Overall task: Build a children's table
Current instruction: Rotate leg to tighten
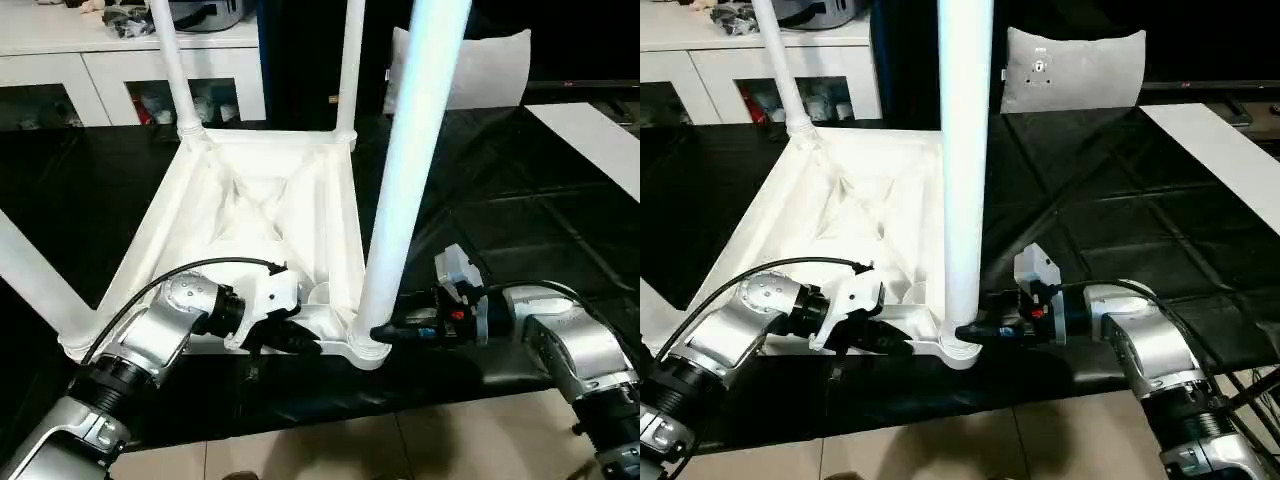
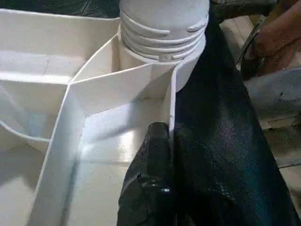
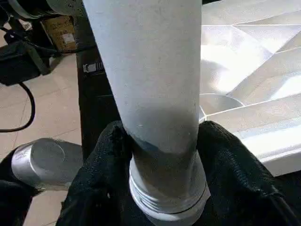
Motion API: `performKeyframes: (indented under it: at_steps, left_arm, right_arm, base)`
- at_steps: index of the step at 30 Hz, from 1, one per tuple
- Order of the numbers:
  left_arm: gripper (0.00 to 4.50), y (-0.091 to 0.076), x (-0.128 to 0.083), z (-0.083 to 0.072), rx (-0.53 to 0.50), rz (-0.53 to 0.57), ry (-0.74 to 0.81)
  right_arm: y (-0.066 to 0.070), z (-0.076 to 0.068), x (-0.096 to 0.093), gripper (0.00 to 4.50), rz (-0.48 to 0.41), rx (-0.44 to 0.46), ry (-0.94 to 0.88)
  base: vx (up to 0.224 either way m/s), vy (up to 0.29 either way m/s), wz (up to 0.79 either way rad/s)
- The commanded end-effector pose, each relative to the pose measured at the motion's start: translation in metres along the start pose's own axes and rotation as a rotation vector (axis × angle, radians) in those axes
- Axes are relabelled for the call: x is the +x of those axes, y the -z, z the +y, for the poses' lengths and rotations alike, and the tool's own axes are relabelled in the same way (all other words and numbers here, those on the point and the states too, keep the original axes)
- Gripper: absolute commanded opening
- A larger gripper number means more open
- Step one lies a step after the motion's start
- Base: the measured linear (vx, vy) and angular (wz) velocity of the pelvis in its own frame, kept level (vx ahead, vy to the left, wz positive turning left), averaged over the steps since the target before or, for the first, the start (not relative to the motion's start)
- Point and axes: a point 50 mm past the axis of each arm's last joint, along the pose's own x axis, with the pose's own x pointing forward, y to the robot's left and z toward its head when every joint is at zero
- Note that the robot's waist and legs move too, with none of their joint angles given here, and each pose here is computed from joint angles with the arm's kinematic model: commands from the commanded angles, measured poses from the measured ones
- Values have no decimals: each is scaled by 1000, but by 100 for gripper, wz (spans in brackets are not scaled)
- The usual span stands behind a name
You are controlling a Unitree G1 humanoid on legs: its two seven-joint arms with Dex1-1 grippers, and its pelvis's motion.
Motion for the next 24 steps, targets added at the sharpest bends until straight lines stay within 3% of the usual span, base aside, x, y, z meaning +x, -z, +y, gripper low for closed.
performKeyframes:
  at_steps: [1,6,11,15,19,21,24]
  left_arm:
    - [0,-7,2,5,-20,-15,-64]
    - [0,-19,13,14,-66,-55,-195]
    - [0,-41,33,22,-138,-106,-351]
    - [0,-57,48,30,-167,-134,-460]
    - [0,-68,57,35,-149,-154,-522]
    - [0,-68,57,35,-133,-144,-524]
    - [0,-61,52,34,-110,-106,-527]
  right_arm:
    - [4,7,14,189,-3,40,-29]
    - [11,0,35,188,17,74,177]
    - [8,-20,63,187,-65,211,502]
    - [3,-34,77,186,-107,270,706]
    - [-3,-44,78,186,-167,294,828]
    - [-6,-45,74,242,-198,294,843]
    - [-7,-44,63,259,-227,267,846]
  base:
    - [0,0,0]
    - [0,0,0]
    - [0,0,0]
    - [-33,8,-3]
    - [2,-31,2]
    - [87,51,-38]
    - [69,29,-20]
